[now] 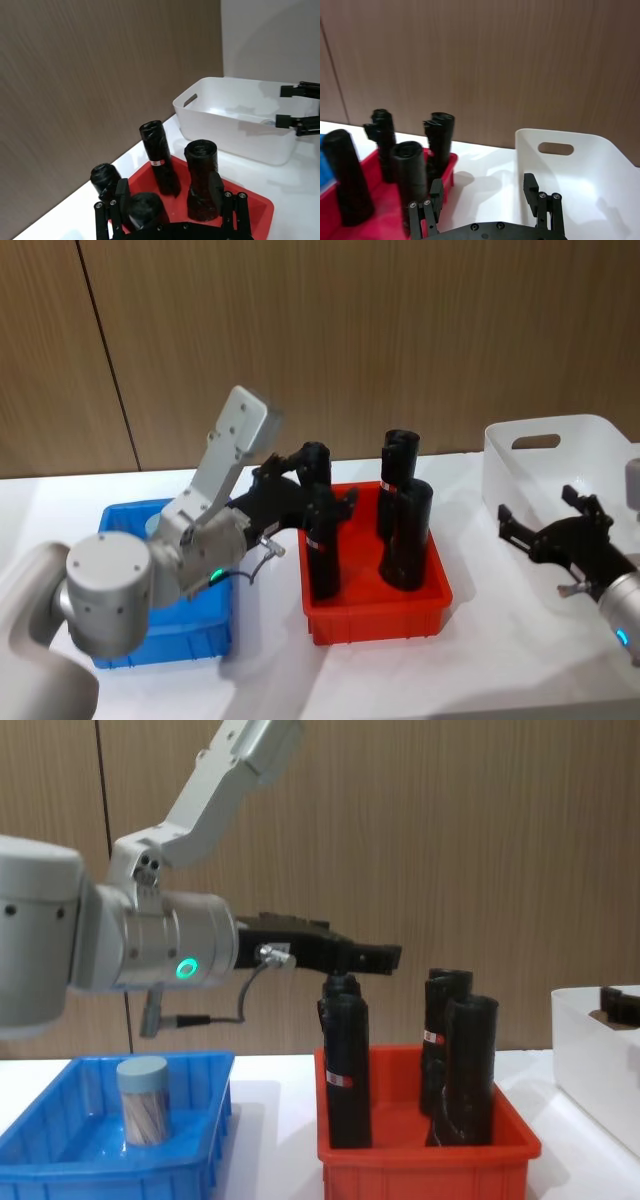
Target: Pick the cotton swabs from the blue box and place them into the white box.
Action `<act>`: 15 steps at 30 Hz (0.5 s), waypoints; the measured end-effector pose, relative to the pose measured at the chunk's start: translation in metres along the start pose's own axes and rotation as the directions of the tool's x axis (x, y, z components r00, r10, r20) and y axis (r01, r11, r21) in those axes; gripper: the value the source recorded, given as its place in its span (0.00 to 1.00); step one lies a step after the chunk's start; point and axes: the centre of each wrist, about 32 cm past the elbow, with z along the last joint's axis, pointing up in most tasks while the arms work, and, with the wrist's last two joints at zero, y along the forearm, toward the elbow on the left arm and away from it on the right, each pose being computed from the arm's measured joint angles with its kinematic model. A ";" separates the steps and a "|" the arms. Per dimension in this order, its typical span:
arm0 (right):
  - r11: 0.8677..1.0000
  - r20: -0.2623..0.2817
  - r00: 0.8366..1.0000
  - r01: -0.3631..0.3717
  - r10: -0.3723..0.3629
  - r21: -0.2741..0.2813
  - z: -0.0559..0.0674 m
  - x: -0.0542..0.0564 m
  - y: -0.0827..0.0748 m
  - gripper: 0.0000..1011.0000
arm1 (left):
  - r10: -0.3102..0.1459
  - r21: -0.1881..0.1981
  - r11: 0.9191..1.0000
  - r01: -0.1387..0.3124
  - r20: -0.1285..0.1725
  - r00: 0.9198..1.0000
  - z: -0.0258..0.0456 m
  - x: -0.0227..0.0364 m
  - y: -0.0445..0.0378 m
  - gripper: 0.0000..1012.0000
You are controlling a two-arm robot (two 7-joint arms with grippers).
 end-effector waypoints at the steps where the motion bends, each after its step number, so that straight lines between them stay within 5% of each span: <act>1: 1.000 -0.001 1.000 -0.004 0.004 0.003 0.000 -0.002 -0.002 0.99 | 0.008 -0.003 1.000 -0.008 0.002 1.000 -0.0019 -0.0016 0.0015 0.99; 15: 0.996 -0.032 0.997 -0.073 0.075 0.056 0.009 -0.042 -0.035 0.99 | 0.150 -0.066 0.987 -0.148 0.035 0.988 -0.0275 -0.0306 0.0305 0.99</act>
